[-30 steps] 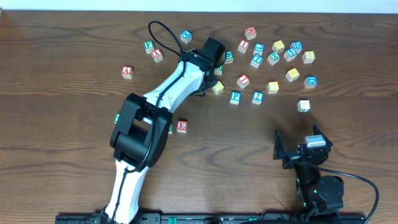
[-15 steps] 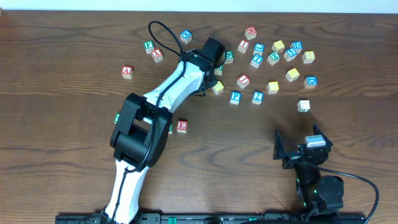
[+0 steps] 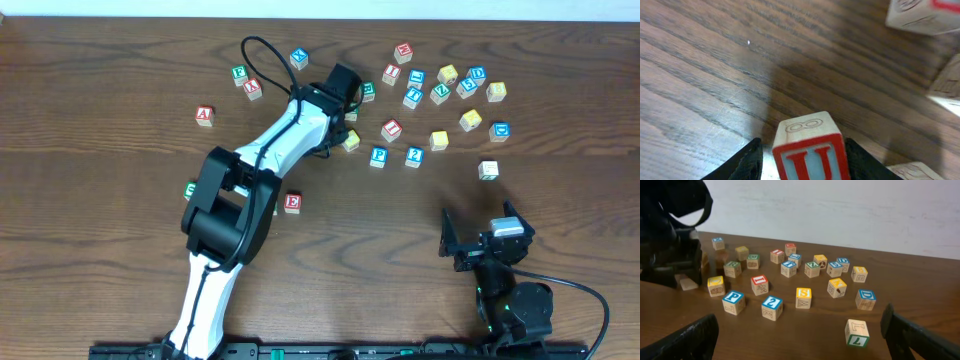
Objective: Spell out NEURIPS
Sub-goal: 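Lower the left gripper and close it on the red U block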
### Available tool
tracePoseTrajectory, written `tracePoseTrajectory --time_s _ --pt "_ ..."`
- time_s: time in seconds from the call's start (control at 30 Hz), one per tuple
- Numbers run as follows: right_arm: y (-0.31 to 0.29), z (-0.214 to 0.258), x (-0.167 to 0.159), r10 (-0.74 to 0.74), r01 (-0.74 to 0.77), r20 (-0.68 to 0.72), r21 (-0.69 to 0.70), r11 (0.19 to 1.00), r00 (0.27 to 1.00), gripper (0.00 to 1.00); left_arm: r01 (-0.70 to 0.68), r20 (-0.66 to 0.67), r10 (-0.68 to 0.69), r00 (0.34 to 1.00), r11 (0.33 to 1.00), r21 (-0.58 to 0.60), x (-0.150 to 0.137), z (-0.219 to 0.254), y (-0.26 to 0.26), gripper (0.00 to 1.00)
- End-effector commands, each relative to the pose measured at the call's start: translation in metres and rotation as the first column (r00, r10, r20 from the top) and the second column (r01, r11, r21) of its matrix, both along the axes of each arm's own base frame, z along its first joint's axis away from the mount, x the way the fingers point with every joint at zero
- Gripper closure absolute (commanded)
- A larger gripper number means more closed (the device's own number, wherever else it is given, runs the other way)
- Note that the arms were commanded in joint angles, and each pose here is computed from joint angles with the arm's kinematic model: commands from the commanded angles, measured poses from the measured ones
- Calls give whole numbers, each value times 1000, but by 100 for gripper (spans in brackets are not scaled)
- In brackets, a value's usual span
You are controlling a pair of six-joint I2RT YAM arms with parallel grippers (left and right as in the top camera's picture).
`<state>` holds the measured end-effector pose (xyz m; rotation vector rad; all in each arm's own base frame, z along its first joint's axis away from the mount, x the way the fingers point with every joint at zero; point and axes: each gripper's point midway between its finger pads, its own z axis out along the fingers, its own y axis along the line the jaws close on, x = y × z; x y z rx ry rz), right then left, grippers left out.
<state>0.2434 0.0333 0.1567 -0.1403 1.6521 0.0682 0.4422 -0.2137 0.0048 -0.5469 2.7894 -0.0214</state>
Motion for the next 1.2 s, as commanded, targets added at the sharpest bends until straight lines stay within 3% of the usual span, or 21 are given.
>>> tracePoseTrajectory --time_s 0.0,0.77,0.9,1.17 --pt "-3 -1 0 -11 11 2 -12 1000 1000 1 -12 -13 12 1000 1000 12 -1 -8 5 50" --pt "-3 -1 0 -11 11 2 -12 1000 1000 1 21 24 -20 999 1000 -22 7 18 -3 50" --pt "-3 -1 0 -11 11 2 -12 1000 1000 1 27 14 -26 1000 999 -43 5 18 -6 55" --pt "-3 -1 0 -11 11 2 -12 1000 1000 1 29 11 -29 1000 998 -51 5 18 -8 56"
